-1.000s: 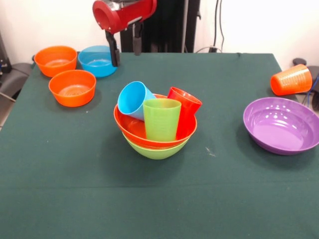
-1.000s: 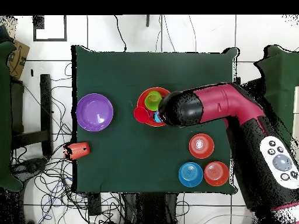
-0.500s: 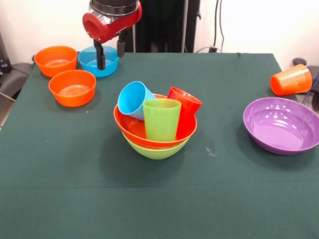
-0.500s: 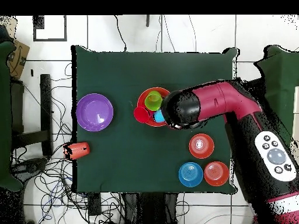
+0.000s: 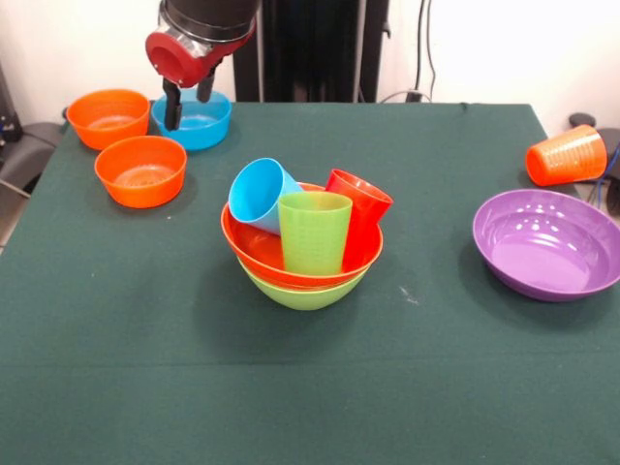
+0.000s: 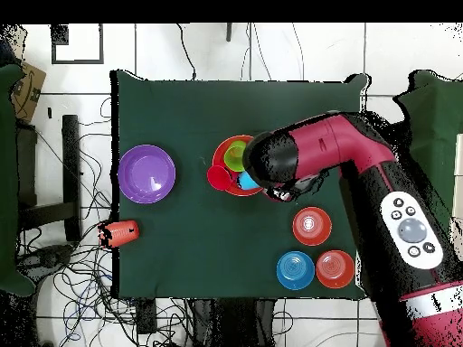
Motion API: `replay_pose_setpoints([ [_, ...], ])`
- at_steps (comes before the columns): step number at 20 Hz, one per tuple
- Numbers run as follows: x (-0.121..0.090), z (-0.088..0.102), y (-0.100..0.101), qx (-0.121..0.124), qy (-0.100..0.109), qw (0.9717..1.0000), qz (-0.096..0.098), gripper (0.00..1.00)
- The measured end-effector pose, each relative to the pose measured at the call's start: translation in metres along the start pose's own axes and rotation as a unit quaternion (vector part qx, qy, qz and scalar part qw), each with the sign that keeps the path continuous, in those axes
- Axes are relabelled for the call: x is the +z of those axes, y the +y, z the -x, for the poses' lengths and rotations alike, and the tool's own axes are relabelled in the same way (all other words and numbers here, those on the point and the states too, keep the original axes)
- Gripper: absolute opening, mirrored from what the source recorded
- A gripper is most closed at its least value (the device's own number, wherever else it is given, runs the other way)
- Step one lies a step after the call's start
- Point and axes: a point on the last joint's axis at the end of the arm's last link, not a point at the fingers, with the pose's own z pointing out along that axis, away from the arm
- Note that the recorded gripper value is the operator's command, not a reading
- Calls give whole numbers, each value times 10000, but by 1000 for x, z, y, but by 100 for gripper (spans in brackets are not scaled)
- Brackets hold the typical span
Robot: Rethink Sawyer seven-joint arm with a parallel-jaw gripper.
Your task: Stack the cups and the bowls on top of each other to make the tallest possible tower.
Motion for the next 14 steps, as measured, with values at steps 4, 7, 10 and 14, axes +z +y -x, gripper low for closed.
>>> replay_pose_setpoints([
  [4, -8, 6, -2, -150, 321, 9994, 12, 100],
  [7, -13, 10, -8, -174, 417, 9990, -34, 100],
  [10, -14, 13, -12, -154, 403, 9991, -55, 100],
  [14, -8, 12, -13, -141, 395, 9991, -8, 100],
])
